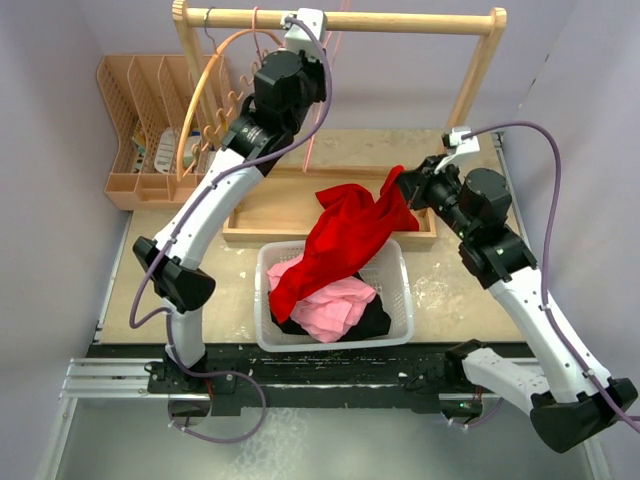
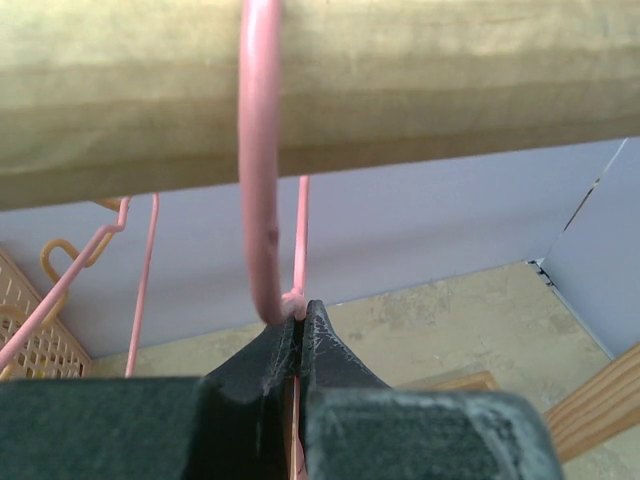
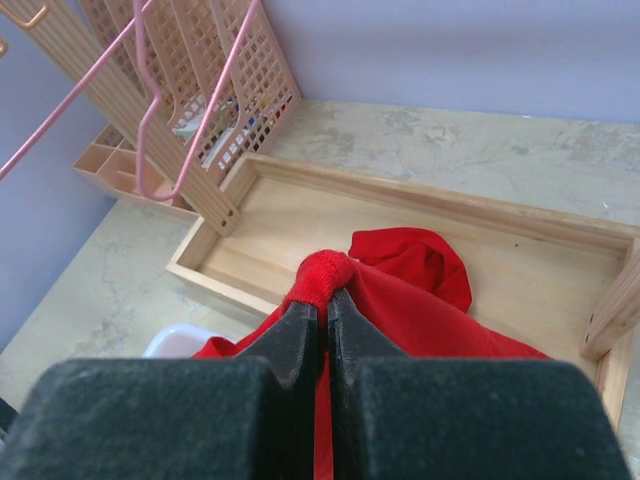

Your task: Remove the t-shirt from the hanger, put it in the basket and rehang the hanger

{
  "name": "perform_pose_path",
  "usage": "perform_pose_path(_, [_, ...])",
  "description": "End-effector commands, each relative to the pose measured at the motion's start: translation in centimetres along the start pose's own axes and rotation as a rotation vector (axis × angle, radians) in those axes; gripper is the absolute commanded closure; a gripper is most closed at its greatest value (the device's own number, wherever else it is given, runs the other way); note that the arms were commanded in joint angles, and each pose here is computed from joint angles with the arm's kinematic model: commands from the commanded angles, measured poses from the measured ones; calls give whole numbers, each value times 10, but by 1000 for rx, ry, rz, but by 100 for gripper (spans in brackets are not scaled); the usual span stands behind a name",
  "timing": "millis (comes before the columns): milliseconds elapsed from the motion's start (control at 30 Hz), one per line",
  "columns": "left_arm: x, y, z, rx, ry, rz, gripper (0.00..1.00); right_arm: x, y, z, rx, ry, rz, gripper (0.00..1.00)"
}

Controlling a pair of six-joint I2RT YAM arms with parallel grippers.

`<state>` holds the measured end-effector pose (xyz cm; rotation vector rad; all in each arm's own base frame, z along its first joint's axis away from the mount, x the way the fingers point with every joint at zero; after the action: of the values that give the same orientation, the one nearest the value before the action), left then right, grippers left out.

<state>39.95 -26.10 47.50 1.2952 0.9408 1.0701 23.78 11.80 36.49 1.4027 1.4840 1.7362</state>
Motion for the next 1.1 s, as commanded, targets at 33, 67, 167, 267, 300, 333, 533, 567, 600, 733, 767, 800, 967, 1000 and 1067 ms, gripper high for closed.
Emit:
perform_pose_path(33, [10,14,-20,-37,9,-52,81,14,26,-12,-103,55,1,100])
perform_pose_path(67, [11,14,-22,-41,8,-58,77,15,28,-12,-107,56,0,100])
perform_pose_path(167, [13,19,-33,-63,-3,-78,62,19,35,-14,-122,66,-3,100])
perform_pose_path(267, [15,28,-45,-84,-33,-95,39,22,44,-14,-138,76,-6,100])
perform_pose_path(300, [16,30,-50,-89,-45,-101,31,24,48,-14,-147,79,-9,100])
perform_pose_path(333, [18,36,-57,-106,-63,-115,24,27,55,-16,-162,85,-11,100])
perform_pose_path(533, [26,52,-94,-163,-116,-169,1,43,91,-23,-237,119,-24,100])
perform_pose_path(567, [29,55,-101,-172,-117,-176,1,47,98,-25,-249,129,-27,100])
perform_pose_path(600, [31,56,-107,-176,-119,-183,1,50,105,-28,-258,140,-28,100])
perform_pose_path(733, [34,59,-129,-164,-166,-207,1,65,134,-41,-312,183,-39,100])
perform_pose_path(767, [34,60,-134,-155,-181,-215,1,70,142,-45,-325,198,-42,100])
perform_pose_path(800, [34,61,-139,-145,-197,-220,1,74,150,-48,-337,216,-46,100])
perform_pose_path(967, [36,62,-169,-132,-284,-255,1,102,183,-64,-373,374,-45,100])
perform_pose_path(1000, [38,61,-183,-143,-316,-274,1,118,200,-70,-381,473,-48,100])
perform_pose_path(1067, [41,59,-194,-144,-326,-278,1,130,213,-76,-400,549,-48,100])
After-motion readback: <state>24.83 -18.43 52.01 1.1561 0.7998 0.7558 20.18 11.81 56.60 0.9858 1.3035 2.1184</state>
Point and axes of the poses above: each gripper's point midway between its finger pads, its own z axis out along the fingers, its own x axis along the line the jaws close on, y = z × x, the point moved 9 cm from there along -z, back along the fingers, and after that the axes turned 7 degrees about z, right-handed, at the moved point
